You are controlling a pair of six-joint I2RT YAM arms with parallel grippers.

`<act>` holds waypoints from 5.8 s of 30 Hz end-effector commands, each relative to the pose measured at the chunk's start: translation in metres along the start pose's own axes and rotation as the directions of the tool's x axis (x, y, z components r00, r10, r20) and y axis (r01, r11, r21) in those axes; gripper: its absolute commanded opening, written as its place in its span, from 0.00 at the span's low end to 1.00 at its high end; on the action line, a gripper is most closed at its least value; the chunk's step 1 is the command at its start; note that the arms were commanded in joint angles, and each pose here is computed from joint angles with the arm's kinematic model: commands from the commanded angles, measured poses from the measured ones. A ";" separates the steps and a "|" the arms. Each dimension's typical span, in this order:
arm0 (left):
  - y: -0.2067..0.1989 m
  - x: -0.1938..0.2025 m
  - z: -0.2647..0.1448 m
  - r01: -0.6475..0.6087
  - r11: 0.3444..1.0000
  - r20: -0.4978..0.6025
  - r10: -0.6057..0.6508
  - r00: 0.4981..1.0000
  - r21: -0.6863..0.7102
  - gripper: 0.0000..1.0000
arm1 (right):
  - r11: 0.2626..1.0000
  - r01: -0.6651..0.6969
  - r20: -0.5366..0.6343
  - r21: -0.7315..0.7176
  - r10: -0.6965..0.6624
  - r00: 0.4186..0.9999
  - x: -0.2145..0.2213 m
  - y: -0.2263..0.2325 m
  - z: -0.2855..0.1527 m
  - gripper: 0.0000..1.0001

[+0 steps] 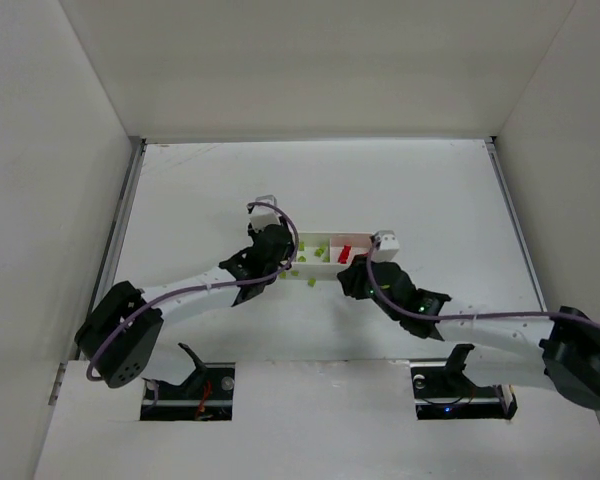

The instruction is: Sort the legos into containers by color

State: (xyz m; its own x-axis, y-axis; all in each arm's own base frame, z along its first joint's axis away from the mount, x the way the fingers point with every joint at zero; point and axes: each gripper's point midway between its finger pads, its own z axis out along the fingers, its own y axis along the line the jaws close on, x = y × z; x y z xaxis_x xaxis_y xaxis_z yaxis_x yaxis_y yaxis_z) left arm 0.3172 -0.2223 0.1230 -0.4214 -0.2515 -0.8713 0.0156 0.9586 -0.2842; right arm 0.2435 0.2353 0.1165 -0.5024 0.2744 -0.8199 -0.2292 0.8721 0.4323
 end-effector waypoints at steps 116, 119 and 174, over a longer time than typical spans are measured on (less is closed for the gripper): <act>0.054 0.062 -0.054 -0.015 0.999 -0.061 0.016 0.998 0.032 0.12 | 0.992 0.123 -0.076 -0.010 -0.124 0.989 0.073 0.083 0.103 0.53; 0.064 0.059 -0.057 0.006 1.000 -0.060 -0.005 0.998 0.023 0.13 | 0.993 0.117 -0.086 -0.010 -0.117 0.989 0.081 0.089 0.108 0.55; -0.081 0.004 -0.006 0.003 0.975 -0.043 0.007 0.999 0.223 0.23 | 0.999 -0.018 0.175 0.029 0.012 0.985 -0.030 0.007 -0.030 0.25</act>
State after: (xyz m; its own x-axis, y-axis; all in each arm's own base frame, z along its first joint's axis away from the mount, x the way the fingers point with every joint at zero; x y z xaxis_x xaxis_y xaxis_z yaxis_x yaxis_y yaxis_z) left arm 0.2948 -0.2861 0.1190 -0.5074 -0.1942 -0.8395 0.1924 0.9241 -0.3301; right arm 0.2322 0.2250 0.1550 -0.3460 0.3424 -0.8735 -0.1927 0.8852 0.4234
